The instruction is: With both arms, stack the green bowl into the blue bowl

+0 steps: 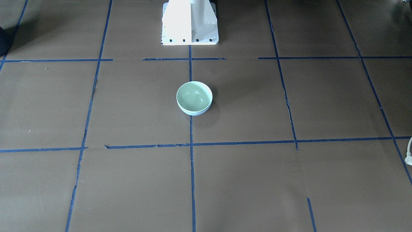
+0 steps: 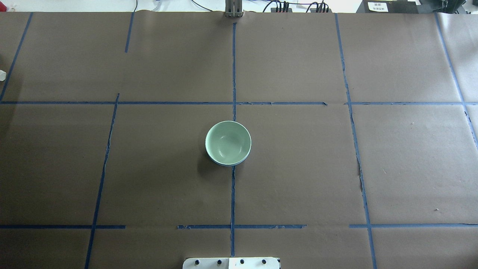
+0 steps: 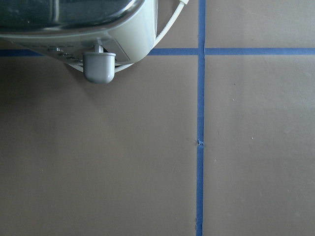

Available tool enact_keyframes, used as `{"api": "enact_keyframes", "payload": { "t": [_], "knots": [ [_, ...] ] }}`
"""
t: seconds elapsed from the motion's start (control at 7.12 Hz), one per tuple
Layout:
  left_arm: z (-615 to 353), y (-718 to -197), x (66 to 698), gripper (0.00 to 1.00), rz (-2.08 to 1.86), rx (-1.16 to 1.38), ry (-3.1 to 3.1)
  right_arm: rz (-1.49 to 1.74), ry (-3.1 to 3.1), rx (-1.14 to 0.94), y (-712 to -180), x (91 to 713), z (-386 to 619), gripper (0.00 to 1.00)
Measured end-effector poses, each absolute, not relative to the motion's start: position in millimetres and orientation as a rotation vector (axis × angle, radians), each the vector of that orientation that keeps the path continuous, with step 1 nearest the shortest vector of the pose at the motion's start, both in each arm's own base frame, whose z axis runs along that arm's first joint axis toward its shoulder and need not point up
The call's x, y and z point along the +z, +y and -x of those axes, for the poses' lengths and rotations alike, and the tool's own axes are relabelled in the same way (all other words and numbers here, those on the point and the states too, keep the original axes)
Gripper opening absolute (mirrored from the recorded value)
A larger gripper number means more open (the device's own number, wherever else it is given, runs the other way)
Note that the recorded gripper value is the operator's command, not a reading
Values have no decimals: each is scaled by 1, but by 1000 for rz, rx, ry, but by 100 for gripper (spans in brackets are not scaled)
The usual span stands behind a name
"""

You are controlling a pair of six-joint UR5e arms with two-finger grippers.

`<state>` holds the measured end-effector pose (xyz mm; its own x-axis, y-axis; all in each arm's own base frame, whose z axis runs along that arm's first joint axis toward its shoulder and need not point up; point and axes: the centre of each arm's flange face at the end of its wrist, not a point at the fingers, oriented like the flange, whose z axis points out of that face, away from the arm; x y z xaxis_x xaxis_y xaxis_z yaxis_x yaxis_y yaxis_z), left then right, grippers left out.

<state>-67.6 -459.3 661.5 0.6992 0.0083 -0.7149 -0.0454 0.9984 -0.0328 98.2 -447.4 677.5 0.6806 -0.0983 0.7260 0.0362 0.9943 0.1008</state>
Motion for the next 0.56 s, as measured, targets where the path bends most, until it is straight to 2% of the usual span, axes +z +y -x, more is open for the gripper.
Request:
{"api": "enact_keyframes", "payload": {
  "t": [0.56],
  "knots": [
    [68,-460,661,100,48,30,796,-91,-820,-41,-451,672,-98,100]
  ]
}}
